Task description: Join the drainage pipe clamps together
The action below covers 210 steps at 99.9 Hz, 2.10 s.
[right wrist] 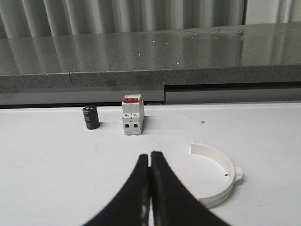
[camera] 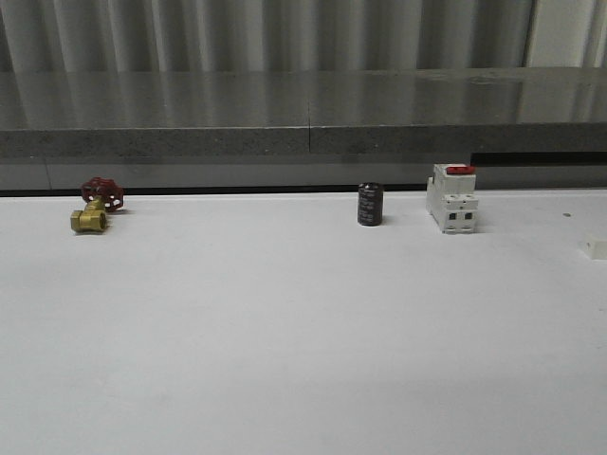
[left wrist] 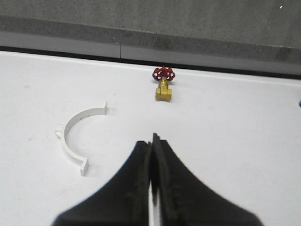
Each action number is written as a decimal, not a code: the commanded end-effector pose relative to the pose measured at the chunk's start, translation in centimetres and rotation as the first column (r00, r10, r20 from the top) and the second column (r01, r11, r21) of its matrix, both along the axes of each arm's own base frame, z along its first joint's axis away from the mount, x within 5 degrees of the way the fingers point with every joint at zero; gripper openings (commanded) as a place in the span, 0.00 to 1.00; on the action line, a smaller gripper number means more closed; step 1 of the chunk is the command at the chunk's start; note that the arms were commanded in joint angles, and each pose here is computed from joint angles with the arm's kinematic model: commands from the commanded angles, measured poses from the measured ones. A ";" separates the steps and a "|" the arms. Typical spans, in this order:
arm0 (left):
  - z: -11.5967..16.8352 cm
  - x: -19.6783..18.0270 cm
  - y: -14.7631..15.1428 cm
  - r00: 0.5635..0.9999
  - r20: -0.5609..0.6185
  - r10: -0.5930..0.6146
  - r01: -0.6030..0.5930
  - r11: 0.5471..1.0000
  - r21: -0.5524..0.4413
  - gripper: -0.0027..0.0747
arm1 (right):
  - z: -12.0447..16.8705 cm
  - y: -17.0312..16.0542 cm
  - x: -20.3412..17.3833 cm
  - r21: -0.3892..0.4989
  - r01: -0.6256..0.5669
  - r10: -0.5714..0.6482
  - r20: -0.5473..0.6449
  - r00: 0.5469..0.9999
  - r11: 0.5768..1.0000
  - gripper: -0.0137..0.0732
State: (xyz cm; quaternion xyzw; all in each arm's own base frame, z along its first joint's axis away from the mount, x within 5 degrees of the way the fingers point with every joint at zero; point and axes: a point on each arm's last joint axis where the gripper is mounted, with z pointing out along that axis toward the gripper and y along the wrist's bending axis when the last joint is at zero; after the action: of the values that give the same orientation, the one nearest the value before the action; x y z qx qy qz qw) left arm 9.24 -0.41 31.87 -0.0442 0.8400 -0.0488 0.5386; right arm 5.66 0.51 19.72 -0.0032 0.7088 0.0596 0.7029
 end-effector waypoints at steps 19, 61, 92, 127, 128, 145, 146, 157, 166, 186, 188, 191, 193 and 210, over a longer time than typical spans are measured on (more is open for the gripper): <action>1.1 3.5 -0.3 0.998 -0.061 0.005 -0.004 1.000 0.016 0.01 | 1.6 -0.1 -0.3 0.006 0.006 -0.006 0.123 0.992 1.000 0.08; 0.3 4.3 -0.5 0.991 -0.135 0.003 -0.004 1.000 -0.002 0.54 | 1.6 -0.1 -0.3 0.006 0.006 -0.006 0.123 0.992 1.000 0.08; 0.8 8.1 -0.8 0.985 -0.172 0.003 -0.002 1.000 0.006 0.60 | 1.6 -0.1 -0.3 0.006 0.006 -0.006 0.123 0.992 1.000 0.08; -0.3 18.9 3.7 0.901 -0.422 0.103 -0.050 0.990 0.135 0.60 | 1.6 -0.1 -0.3 0.006 0.006 -0.006 0.123 0.992 1.000 0.08; -0.4 19.1 3.8 0.898 -0.430 0.096 -0.039 0.989 0.141 0.60 | 1.6 -0.1 -0.3 0.006 0.006 -0.006 0.123 0.992 1.000 0.08; -3.4 23.2 6.7 0.849 -0.522 0.078 -0.003 0.990 0.142 0.59 | 1.6 -0.1 -0.3 0.006 0.006 -0.006 0.123 0.992 1.000 0.08; -3.8 23.5 6.8 0.844 -0.531 0.074 0.000 0.990 0.139 0.59 | 1.6 -0.1 -0.3 0.006 0.006 -0.006 0.123 0.992 1.000 0.08; -6.0 25.4 8.4 0.806 -0.586 0.081 -0.003 0.991 0.134 0.59 | 1.6 -0.1 -0.3 0.006 0.006 -0.006 0.123 0.992 1.000 0.08; -7.9 26.5 9.6 0.766 -0.636 0.089 -0.017 0.993 0.119 0.59 | 1.6 -0.1 -0.3 0.006 0.006 -0.006 0.123 0.992 1.000 0.08; -10.5 28.3 11.0 0.738 -0.670 0.075 -0.003 0.994 0.108 0.59 | 1.6 -0.1 -0.3 0.006 0.006 -0.006 0.123 0.992 1.000 0.08; -10.7 28.5 11.1 0.737 -0.671 0.078 -0.006 0.994 0.108 0.59 | 1.6 -0.1 -0.3 0.006 0.006 -0.006 0.123 0.992 1.000 0.08; -10.7 28.7 11.2 0.742 -0.665 0.079 -0.007 0.994 0.110 0.59 | 1.6 -0.1 -0.3 0.006 0.006 -0.006 0.123 0.992 1.000 0.08; -10.9 28.8 11.2 0.740 -0.668 0.078 -0.005 0.994 0.110 0.59 | 1.6 -0.1 -0.3 0.006 0.006 -0.006 0.123 0.992 1.000 0.08; -11.2 29.6 11.5 0.748 -0.661 0.062 0.037 0.990 0.134 0.59 | 1.6 -0.1 -0.3 0.006 0.006 -0.006 0.123 0.992 1.000 0.08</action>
State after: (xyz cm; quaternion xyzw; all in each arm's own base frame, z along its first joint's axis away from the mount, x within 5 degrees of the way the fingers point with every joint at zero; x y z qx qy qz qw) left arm 38.13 10.84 17.93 -0.0306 0.9877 0.0209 0.1522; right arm 5.66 0.51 19.72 -0.0032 0.7088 0.0596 0.7029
